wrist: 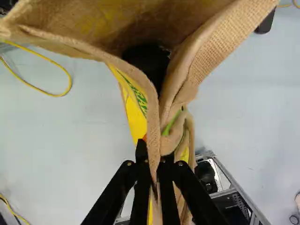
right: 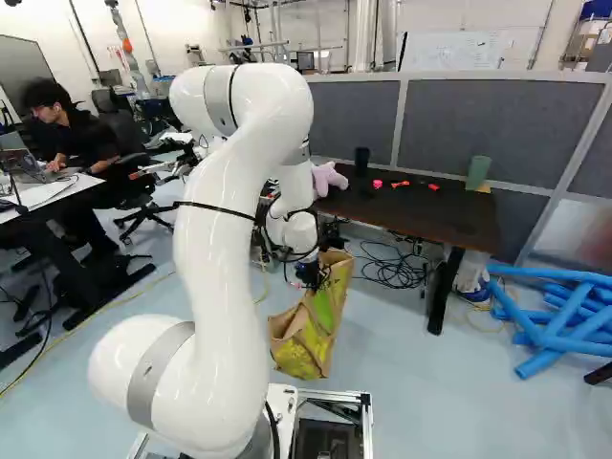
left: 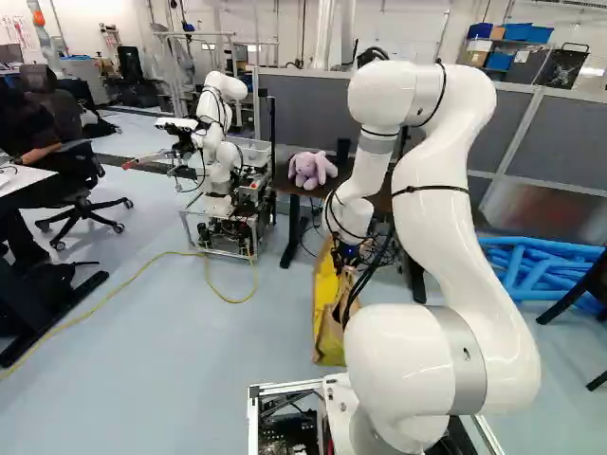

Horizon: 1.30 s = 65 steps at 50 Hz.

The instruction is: Pick up the bag on the ground and place it on the table

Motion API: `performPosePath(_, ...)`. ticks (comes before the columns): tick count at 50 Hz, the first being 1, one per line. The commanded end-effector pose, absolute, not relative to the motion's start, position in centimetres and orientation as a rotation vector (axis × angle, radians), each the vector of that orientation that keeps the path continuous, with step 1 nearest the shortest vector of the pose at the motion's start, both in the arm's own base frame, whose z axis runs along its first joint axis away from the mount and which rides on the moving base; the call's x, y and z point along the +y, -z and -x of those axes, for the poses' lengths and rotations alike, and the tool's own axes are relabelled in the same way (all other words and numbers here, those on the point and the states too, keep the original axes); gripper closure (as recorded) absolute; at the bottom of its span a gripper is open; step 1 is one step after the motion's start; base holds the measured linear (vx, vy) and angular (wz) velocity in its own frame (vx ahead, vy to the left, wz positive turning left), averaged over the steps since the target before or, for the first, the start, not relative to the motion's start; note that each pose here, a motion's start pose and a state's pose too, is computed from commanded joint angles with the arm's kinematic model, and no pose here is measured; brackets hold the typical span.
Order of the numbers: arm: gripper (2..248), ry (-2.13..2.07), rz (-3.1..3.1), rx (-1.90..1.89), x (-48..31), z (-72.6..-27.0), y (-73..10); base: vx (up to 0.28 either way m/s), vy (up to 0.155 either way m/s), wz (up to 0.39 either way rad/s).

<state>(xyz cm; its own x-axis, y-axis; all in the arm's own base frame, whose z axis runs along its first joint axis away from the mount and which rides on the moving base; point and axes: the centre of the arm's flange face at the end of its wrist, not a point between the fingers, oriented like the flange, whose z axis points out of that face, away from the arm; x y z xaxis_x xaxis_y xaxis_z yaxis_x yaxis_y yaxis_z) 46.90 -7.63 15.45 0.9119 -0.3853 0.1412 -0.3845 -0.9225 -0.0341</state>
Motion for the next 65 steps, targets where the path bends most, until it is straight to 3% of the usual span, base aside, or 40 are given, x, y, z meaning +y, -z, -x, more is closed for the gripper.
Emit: performPosePath(65, 226, 0.175, 3.071, 0.623, -7.7, -46.6, -24.7, 0.000, 0.000, 0.000)
